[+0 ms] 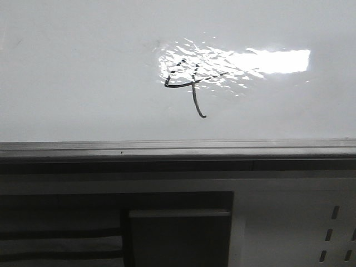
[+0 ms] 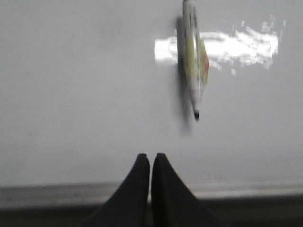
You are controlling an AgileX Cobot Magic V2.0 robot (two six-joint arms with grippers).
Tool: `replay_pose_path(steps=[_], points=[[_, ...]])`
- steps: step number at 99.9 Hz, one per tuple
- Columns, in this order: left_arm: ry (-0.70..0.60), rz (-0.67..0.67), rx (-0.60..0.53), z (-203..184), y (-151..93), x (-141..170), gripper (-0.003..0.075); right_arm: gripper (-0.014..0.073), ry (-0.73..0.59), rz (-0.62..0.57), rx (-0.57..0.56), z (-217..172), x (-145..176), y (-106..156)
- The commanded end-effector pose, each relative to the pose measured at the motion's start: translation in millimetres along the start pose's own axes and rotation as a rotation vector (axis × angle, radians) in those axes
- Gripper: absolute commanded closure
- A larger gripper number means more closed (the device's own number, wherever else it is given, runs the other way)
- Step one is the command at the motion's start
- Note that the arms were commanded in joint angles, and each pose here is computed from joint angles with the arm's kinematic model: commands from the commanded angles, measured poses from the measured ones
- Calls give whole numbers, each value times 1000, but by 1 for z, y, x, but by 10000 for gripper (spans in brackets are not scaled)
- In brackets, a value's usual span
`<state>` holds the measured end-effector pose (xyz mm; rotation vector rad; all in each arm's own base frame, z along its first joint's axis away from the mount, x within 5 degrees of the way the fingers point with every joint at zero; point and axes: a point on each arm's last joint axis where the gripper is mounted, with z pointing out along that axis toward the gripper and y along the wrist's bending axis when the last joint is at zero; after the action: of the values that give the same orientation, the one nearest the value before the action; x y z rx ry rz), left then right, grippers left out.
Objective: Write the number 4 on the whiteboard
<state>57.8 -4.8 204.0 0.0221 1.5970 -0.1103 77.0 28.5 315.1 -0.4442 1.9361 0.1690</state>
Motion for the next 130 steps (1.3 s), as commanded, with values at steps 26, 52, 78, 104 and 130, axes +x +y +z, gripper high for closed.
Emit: replay_pose_path(steps=[26,52,78,104,130], points=[[-137,15,-15,-4,1,-4,741,667,-85,-10,15,-3,-13,-2],[-137,15,-15,-4,1,-4,741,667,-85,-10,15,-3,-13,-2],[-137,15,-15,-4,1,-4,741,667,-85,-10,15,-3,-13,-2],[-137,15,-15,-4,1,-4,741,667,-289,53,165,-11,25,-8],[-137,15,-15,-4,1,-4,741,667,-485,116,374,4,93,-9]])
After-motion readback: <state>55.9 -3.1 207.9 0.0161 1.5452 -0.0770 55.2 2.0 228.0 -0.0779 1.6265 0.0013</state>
